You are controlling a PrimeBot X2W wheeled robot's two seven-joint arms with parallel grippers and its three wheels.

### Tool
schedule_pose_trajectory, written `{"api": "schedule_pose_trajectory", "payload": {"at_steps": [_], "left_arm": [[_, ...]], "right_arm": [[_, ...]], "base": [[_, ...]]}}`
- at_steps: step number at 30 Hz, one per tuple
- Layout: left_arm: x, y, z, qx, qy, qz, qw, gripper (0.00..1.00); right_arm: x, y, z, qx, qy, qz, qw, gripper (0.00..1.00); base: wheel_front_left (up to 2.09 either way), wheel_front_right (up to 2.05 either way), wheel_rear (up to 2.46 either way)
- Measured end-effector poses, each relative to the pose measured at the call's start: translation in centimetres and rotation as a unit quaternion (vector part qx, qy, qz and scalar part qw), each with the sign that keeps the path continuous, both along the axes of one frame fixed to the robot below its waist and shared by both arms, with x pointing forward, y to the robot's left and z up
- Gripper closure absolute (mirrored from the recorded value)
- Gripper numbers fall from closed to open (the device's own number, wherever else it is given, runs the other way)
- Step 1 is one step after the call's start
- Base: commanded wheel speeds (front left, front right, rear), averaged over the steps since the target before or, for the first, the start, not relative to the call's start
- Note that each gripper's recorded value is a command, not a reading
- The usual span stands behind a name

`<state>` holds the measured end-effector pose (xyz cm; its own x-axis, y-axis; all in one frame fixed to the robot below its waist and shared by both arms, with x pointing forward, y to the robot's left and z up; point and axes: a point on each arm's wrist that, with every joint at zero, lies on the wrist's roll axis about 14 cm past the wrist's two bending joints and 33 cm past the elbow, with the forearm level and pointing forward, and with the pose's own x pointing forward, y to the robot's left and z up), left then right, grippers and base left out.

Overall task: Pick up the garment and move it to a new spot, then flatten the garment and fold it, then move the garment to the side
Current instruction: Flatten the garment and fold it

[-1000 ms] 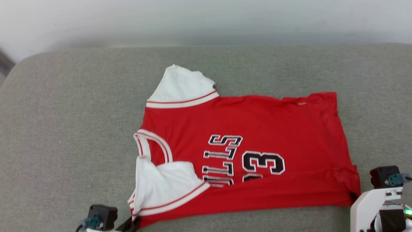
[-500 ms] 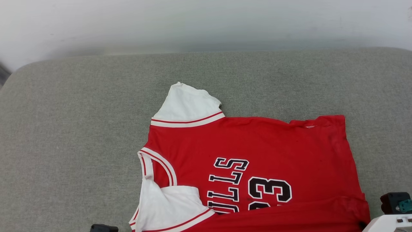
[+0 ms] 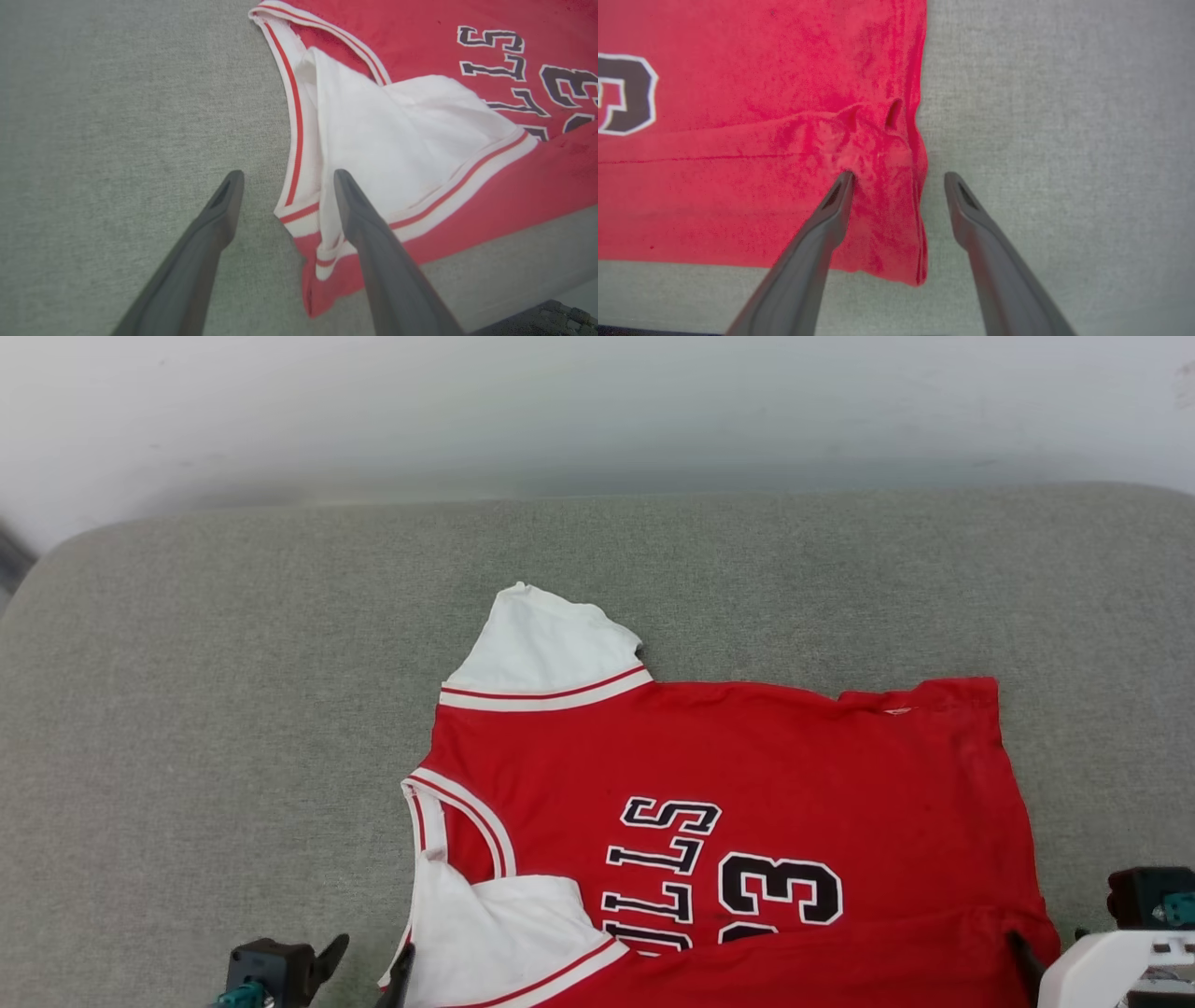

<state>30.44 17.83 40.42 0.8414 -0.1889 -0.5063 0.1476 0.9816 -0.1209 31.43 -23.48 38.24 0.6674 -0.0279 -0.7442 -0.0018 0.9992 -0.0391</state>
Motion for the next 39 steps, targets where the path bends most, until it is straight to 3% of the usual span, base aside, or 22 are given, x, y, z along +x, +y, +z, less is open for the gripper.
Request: {"api": "schedule_pose_trajectory", "payload": {"at_steps": [5, 9, 19, 26, 33, 39], "left_arm": [[2.6, 0.4, 3.4, -0.004, -0.101, 0.017, 0.995, 0.0], [4.5, 0.1, 7.1, -0.006, -0.202, 0.022, 0.979, 0.0], [6.8, -0.6, 14.0, -0.023, -0.337, 0.045, 0.94, 0.0], [7.3, -1.6, 14.3, -0.02, -0.354, 0.032, 0.935, 0.0], [9.2, -2.8, 13.9, -0.042, -0.351, 0.006, 0.935, 0.0], [13.9, -4.3, 13.6, -0.035, -0.341, -0.061, 0.937, 0.0]], "right_arm": [[3.0, 1.4, 3.7, 0.04, -0.101, -0.005, 0.994, 0.0], [5.0, 1.7, 7.6, 0.035, -0.193, 0.008, 0.981, 0.0], [6.6, 4.0, 13.6, 0.074, -0.364, 0.028, 0.928, 0.0], [7.1, 4.4, 16.1, 0.077, -0.445, 0.033, 0.892, 0.0], [7.9, 4.1, 16.0, 0.072, -0.454, 0.026, 0.887, 0.0], [9.2, 3.5, 15.6, 0.067, -0.455, 0.017, 0.888, 0.0]], "base": [[0.0, 0.0, 0.0], [0.0, 0.0, 0.0], [0.0, 0.0, 0.0], [0.0, 0.0, 0.0], [0.0, 0.0, 0.0], [0.0, 0.0, 0.0]]}}
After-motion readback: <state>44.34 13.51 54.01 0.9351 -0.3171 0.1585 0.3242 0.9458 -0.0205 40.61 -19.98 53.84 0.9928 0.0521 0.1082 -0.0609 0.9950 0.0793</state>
